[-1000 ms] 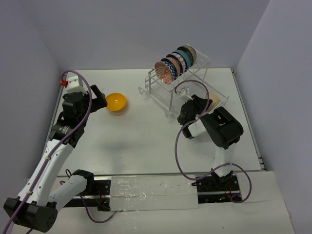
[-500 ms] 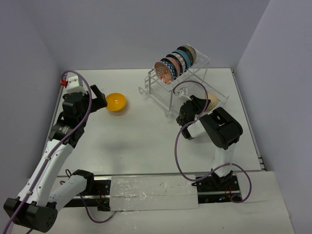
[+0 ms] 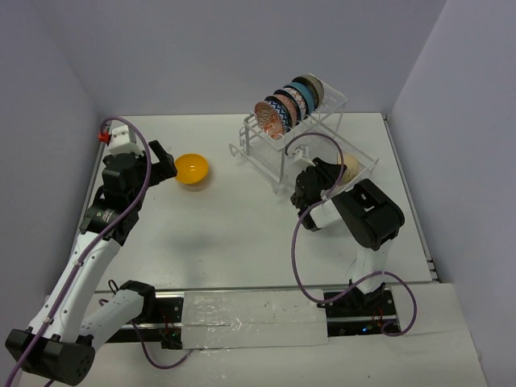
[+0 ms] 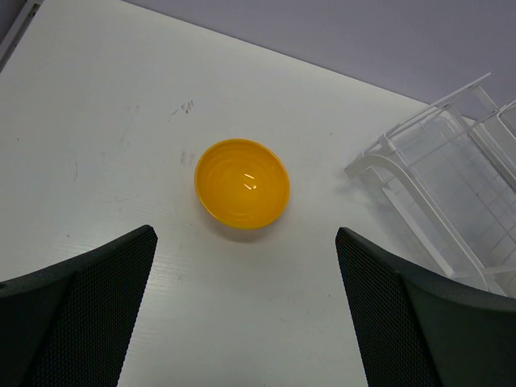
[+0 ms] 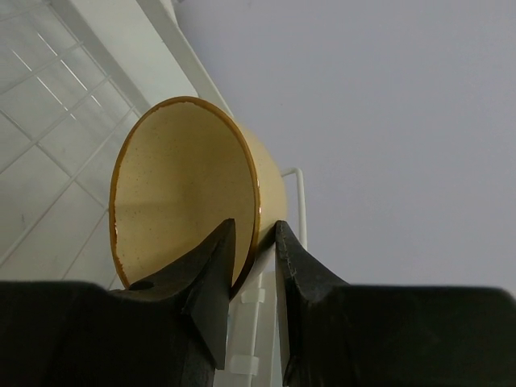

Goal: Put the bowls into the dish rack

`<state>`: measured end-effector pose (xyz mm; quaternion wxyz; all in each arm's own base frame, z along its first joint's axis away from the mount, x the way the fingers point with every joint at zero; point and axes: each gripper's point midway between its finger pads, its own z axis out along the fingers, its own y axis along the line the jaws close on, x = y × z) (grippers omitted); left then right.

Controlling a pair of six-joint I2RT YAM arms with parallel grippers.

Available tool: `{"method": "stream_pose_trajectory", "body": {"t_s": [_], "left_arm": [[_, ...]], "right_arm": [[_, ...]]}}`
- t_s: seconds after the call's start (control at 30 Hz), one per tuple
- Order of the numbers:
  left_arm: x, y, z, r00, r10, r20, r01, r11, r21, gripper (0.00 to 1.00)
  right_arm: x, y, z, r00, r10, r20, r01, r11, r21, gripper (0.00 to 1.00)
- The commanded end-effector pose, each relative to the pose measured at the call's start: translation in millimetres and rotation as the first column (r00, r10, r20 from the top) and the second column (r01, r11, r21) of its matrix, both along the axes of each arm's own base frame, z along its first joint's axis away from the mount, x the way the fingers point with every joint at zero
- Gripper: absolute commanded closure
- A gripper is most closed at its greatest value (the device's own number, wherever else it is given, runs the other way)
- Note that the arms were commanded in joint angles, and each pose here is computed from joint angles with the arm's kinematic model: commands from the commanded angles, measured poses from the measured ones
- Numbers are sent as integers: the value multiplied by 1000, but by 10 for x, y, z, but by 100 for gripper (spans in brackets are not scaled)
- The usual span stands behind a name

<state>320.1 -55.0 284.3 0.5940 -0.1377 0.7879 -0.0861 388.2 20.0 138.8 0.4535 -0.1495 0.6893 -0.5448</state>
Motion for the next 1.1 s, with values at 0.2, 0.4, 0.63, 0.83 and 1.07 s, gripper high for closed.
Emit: {"method": "stream_pose_trajectory", "body": {"t_s": [0.2, 0.4, 0.63, 0.83, 1.07], "left_arm": [[18, 15, 126, 999, 4, 49, -4, 1000, 8, 1], [24, 14, 128, 999, 4, 51, -4, 1000, 8, 1], [25, 8, 120, 999, 1, 48, -1, 1000, 8, 1], [26, 2, 123, 999, -2, 49, 2, 1000, 7, 1], [22, 3, 124, 999, -2, 49, 2, 1000, 7, 1]], "right_arm": [[-18, 432, -425, 972, 208, -111, -206, 978, 22, 91], [-49, 457, -466, 971, 210, -113, -209, 978, 22, 88], [-74, 513, -497, 966, 227, -121, -226, 974, 23, 76], [-99, 525, -508, 966, 228, -123, -227, 974, 25, 71], [-134, 547, -531, 963, 239, -128, -235, 971, 44, 60]]}}
